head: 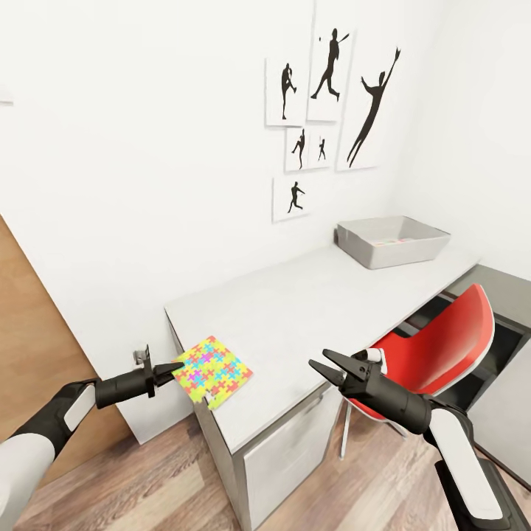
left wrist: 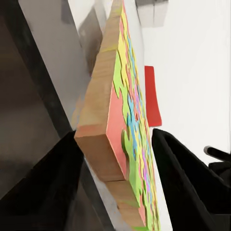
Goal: Put all the toys in the child's room - the three board games (two on the bed and one on the table), the two jigsaw puzzles on the table, and the tennis ball on the table - inside the toy box on the table in the child's room.
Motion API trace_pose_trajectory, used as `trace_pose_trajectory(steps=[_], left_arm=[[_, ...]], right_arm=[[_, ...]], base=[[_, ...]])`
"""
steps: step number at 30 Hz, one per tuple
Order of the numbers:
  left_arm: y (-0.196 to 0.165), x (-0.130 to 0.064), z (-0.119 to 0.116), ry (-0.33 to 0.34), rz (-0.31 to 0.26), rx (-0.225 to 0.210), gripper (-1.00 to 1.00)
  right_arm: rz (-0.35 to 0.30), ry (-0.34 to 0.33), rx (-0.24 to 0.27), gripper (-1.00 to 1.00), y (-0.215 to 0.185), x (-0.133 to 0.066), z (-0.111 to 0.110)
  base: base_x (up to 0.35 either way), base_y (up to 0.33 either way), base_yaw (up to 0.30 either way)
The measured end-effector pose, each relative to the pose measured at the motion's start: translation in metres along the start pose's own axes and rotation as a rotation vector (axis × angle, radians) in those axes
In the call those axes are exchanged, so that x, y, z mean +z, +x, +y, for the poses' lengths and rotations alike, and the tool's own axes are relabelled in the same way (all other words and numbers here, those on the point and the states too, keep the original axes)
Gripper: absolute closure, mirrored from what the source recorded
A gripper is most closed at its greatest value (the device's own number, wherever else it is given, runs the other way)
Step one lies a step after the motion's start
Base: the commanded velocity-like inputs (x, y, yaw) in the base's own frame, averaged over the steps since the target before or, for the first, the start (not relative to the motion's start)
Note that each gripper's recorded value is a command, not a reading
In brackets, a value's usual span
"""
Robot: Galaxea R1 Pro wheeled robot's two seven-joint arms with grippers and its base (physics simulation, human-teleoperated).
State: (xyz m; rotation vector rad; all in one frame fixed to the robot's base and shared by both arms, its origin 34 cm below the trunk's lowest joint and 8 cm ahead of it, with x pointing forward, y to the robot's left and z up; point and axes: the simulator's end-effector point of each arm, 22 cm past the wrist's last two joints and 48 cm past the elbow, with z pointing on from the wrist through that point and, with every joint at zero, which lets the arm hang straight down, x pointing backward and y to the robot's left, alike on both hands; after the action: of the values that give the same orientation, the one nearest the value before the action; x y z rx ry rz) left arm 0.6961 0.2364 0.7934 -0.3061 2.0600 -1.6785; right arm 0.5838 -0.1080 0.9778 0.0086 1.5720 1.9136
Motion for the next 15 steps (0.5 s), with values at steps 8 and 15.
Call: trace_pose_trajectory(steps=[8,15], left_arm=[[-0.0042,-0.001,-0.0087,0.028,-0.013,-0.013,1.0],[-0.0031,-0.001,-0.0101,0.014,-0.004,0.007,1.0]], right_arm=[[0.003,-0.001,0.001,-1.0,0.0002,0.0013,0.0016],[0.004,-0.001,0.002,-1.0,-0.0019,0.0031,0.006]], base=[[0.0,0.0,0.0],[0.0,0.0,0.0]])
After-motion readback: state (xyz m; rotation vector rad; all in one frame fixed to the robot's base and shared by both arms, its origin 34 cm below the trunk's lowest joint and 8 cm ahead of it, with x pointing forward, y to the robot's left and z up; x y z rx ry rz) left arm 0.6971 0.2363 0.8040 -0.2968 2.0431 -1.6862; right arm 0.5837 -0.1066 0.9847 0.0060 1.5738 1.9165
